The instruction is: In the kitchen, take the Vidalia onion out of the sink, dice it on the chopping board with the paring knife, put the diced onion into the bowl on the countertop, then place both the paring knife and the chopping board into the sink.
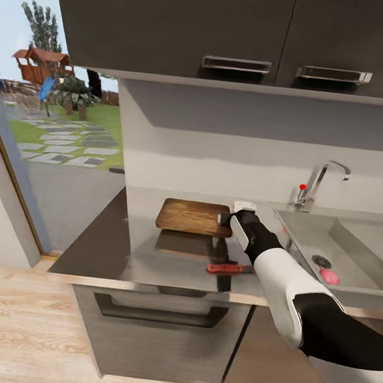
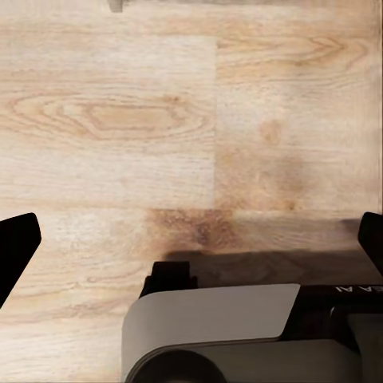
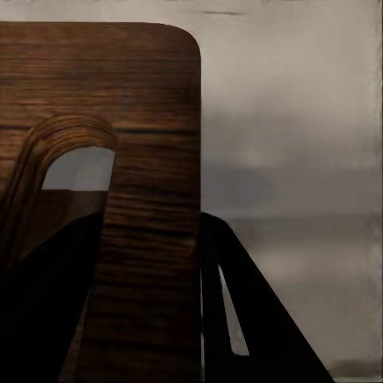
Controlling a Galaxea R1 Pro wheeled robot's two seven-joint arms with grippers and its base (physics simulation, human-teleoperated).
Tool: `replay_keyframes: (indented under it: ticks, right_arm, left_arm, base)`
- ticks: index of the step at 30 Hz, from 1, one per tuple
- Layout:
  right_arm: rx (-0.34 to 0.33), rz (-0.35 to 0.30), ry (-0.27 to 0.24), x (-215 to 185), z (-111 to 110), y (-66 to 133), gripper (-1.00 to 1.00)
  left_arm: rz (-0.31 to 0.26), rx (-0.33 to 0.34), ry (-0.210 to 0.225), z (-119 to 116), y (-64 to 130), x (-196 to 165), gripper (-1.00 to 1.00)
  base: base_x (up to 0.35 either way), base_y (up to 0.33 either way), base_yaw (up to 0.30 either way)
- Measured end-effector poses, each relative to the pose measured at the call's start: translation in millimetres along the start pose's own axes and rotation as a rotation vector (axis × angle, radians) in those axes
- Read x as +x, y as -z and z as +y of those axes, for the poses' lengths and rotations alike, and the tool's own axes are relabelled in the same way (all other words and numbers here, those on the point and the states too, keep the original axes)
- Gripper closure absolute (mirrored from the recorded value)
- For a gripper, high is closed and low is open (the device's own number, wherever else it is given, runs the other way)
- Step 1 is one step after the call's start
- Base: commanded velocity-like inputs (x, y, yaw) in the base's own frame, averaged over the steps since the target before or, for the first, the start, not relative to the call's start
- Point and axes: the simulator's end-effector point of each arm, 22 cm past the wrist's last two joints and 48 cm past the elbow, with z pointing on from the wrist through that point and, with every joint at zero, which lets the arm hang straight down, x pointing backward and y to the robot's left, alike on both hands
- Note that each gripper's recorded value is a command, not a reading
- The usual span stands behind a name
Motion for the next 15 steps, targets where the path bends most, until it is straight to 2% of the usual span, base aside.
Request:
replay_keyframes:
  ticks: [15]
  right_arm:
    - [0.000, 0.002, 0.002, 0.9, 0.1, -0.4, 1.00]
  left_arm:
    - [0.005, -0.001, 0.003, 0.2, 0.1, 2.5, -1.00]
  base:
    - [0.005, -0.316, 0.000]
